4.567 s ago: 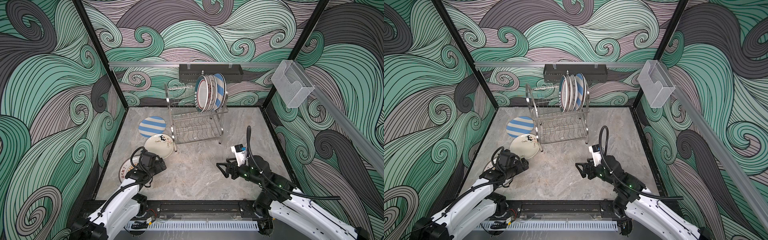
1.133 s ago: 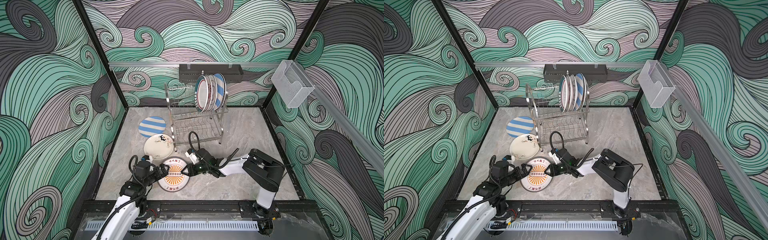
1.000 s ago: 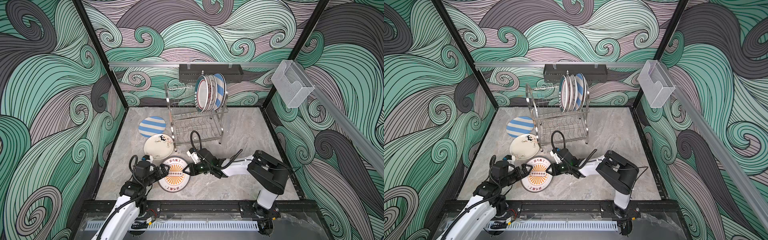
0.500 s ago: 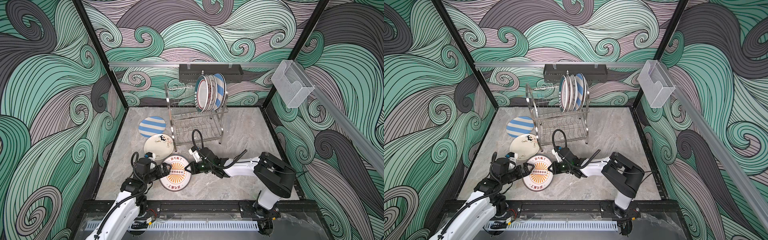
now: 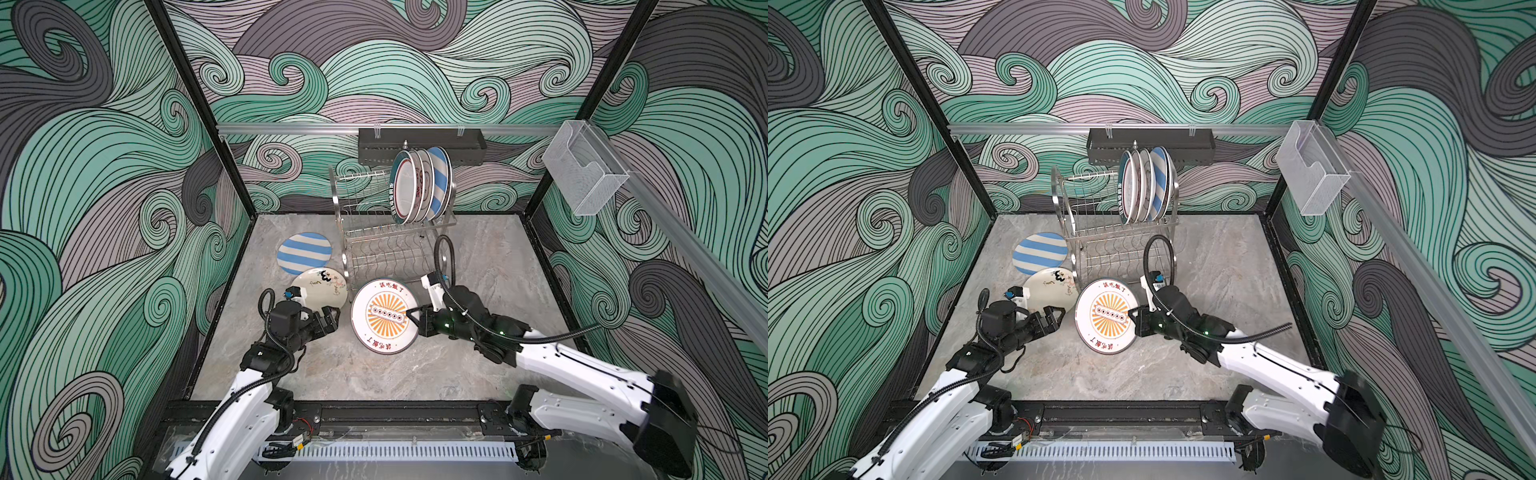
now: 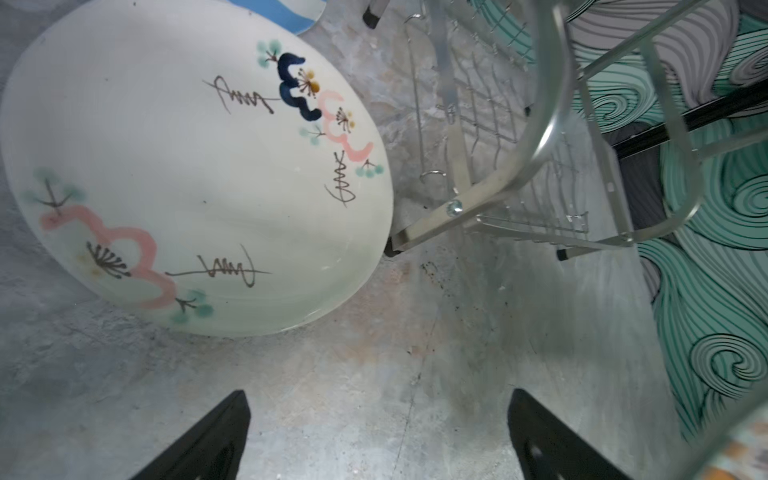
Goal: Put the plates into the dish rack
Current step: 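Lift the sunburst plate upright with the right gripper while the left gripper draws back, then lower the sunburst plate into the rack slot nearest the robot with the right gripper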
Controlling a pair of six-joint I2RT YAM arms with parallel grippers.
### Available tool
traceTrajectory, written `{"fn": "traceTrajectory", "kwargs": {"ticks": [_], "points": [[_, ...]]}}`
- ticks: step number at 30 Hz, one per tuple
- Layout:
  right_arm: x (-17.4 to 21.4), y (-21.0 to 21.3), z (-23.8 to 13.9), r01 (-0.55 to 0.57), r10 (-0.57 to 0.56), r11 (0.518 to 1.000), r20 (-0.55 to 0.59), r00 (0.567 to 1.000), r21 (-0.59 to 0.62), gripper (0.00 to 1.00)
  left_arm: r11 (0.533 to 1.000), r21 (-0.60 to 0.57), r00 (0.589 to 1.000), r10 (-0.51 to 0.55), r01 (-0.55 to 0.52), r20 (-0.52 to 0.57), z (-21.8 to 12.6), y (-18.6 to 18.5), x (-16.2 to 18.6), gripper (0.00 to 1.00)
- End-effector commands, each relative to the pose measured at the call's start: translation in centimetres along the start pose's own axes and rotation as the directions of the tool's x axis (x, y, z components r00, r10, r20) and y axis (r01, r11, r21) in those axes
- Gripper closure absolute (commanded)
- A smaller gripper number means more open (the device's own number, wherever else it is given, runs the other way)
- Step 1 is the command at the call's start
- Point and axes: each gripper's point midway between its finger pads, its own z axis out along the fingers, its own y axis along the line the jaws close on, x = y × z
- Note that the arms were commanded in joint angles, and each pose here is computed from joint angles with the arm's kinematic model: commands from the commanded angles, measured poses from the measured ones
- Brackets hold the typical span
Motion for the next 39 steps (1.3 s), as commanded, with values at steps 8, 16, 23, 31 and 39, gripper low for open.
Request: {"fn": "traceTrajectory", "kwargs": {"ticks": [8, 16, 23, 31, 39], "points": [[-11.7, 5.6, -7.2, 0.222, -0.239, 0.968, 0.169, 0.956, 0.115, 1.00, 0.995, -0.025, 0.991, 0.097, -0.095, 0.096, 0.1, -0.7, -3.7, 0.01], [-22.1, 8.9, -10.5, 0.244, -0.350, 0.925, 0.399, 0.847, 0.293, 1.00, 0.982, 0.064, 0.979, 0.169, -0.177, 0.118, 0.3, -0.9, -1.8, 0.01], [-28.3, 8.6, -12.3, 0.139, -0.457, 0.822, 0.493, 0.740, 0.553, 1.00, 0.975, 0.103, 0.966, 0.177, -0.199, 0.190, -0.5, -1.2, -1.8, 0.01], [-30.9, 7.7, -10.7, 0.043, -0.515, 0.696, 0.457, 0.725, 0.717, 1.00, 0.974, 0.117, 0.971, 0.176, -0.196, 0.162, 0.1, -1.4, -1.5, 0.02], [-31.7, 7.7, -7.5, 0.011, -0.517, 0.659, 0.442, 0.733, 0.752, 1.00, 0.974, 0.123, 0.975, 0.172, -0.190, 0.138, 0.4, -1.5, -1.3, 0.01]]}}
